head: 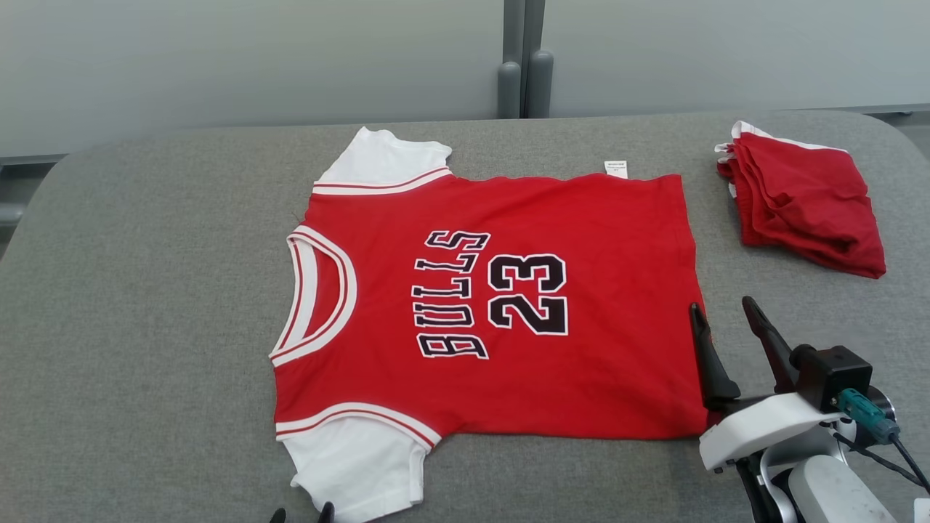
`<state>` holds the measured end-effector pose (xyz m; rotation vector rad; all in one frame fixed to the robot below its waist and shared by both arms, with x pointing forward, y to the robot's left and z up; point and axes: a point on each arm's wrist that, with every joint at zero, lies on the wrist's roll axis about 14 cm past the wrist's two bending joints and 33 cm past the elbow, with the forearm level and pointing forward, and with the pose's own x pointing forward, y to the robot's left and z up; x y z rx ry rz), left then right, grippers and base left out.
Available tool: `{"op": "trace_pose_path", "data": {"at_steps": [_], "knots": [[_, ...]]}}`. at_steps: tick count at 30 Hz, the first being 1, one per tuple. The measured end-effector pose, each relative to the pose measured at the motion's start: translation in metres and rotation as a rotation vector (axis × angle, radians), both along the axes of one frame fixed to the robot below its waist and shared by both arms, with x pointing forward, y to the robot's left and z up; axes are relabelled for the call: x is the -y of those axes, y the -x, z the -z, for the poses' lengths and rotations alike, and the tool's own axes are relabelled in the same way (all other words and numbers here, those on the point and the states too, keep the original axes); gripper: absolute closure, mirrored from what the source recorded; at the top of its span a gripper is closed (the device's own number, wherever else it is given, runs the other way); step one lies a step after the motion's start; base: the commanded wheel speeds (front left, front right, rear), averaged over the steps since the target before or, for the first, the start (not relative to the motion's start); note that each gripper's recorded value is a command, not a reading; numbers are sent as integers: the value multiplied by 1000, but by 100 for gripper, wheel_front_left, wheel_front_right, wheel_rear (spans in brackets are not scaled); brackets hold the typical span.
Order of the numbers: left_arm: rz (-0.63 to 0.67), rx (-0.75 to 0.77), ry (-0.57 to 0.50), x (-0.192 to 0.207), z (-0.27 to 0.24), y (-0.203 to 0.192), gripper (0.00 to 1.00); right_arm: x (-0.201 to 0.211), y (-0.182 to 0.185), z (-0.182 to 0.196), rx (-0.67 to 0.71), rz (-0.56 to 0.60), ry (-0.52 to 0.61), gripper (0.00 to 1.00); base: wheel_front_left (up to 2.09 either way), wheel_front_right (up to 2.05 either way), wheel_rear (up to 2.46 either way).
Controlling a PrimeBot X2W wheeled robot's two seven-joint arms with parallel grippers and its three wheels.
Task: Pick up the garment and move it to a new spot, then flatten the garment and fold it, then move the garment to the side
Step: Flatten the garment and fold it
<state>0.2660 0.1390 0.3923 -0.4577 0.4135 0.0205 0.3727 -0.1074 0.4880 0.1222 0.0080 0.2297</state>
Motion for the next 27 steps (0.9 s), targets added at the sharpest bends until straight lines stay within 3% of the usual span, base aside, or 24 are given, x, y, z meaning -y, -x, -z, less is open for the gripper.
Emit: {"op": "trace_pose_path", "data": {"at_steps": [11, 22, 24, 25, 27], "knots": [[4, -88, 35, -4, 21, 11, 0, 0, 2, 6, -16, -10, 5, 0, 0, 0, 0], [69, -93, 40, 9, 24, -5, 1, 14, -2, 7, -17, 25, 10, 0, 0, 0, 0], [78, -98, 39, 11, 25, -7, 31, 17, -2, 8, -21, 32, 12, 0, 0, 0, 0], [87, -97, 41, 13, 25, -8, 53, 18, -1, 9, -22, 36, 13, 0, 0, 0, 0], [111, -97, 48, 19, 26, -9, 66, 22, -2, 10, -24, 48, 15, 0, 0, 0, 0]]}}
